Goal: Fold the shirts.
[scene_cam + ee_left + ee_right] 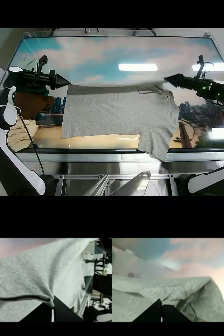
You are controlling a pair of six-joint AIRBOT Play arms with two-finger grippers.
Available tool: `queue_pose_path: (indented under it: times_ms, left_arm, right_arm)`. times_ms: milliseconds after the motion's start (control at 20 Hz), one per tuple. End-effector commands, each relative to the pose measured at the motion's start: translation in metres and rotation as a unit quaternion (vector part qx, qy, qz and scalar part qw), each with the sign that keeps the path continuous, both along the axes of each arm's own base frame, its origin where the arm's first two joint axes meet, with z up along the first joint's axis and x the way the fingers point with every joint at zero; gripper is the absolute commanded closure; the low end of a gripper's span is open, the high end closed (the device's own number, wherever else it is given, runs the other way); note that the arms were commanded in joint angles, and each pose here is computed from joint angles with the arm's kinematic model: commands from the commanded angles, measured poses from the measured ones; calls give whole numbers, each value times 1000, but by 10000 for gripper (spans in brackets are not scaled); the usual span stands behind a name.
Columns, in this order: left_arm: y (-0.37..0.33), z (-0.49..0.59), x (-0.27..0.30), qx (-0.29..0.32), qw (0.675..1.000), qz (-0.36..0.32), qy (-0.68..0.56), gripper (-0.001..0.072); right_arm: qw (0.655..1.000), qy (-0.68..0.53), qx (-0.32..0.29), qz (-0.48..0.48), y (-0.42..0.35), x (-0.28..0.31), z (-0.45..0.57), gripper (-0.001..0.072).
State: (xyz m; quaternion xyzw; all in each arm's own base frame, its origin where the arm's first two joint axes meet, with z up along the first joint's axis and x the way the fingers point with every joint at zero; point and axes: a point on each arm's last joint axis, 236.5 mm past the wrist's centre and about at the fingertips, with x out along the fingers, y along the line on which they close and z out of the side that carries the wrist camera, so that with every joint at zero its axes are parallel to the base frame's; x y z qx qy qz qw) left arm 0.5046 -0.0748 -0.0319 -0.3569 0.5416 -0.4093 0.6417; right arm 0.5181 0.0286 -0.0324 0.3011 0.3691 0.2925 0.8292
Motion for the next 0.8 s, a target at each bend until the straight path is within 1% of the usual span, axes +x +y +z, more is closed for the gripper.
queue_pose_path:
  times_ms: [0,150,200,400,600,650,700,750]
  left_arm:
    - [-5,-8,-29,-25,998,-29,54,698]
    - [-9,-10,-47,-40,994,-51,89,699]
    - [-8,-14,-52,-33,993,-57,98,700]
    - [8,-45,-67,44,986,-61,147,700]
    - [10,-48,-69,54,984,-58,161,698]
    - [10,-48,-70,53,983,-59,164,695]
    - [10,-46,-73,51,982,-62,171,610]
    - [10,-44,-76,49,979,-63,187,429]
  right_arm:
    - [990,106,-57,78,-1,-54,-42,694]
    - [986,132,-62,85,-2,-63,-48,694]
    - [984,142,-71,86,-5,-67,-52,694]
    - [977,170,-95,89,-12,-77,-64,694]
    - [976,174,-90,93,-10,-80,-63,693]
    - [976,176,-87,99,-9,-82,-62,667]
    - [975,183,-81,101,-7,-85,-60,517]
    - [974,188,-77,99,-7,-86,-59,438]
